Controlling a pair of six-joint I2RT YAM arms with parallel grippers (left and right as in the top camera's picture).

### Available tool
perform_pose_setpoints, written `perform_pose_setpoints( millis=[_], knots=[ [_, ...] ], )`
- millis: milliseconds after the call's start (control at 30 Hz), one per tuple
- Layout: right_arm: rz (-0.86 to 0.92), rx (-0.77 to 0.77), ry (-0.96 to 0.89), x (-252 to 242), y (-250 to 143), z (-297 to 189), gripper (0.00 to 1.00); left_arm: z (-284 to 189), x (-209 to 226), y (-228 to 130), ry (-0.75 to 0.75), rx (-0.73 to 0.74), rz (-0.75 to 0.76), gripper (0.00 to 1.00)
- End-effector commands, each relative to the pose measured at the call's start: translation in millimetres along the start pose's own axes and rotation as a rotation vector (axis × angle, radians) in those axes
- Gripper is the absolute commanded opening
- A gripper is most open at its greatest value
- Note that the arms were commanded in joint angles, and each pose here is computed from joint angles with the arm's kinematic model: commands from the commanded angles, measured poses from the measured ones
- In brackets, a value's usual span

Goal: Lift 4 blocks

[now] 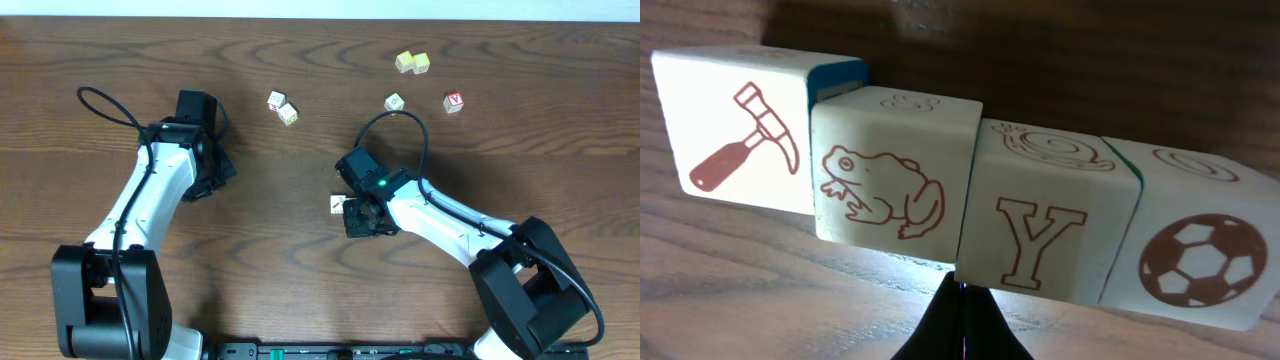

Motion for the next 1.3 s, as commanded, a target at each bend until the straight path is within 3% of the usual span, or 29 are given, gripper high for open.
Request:
perform_pose_setpoints(
  millis=[0,1267],
  knots=[
    [-0.009,0.009,-0.002,-1.3,-0.4,4.2,0.01,0.4,1.4,-1.2,0.007,0.002,-0.009,0.08],
    [-0.062,-0.016,0.023,2.6,4.3,3.0,0.01,0.4,1.4,-1.2,0.007,0.002,-0.009,0.08]
  ],
)
Point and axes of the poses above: each gripper's point midway between its finger pads, its own z axis out along the fingers, its own x axis along the line the jaws close on, y = z × x, the point moved 8 cm from there along -z, back along the fingers, and after that the axes turned 7 degrees about z, right-handed, at the moved point
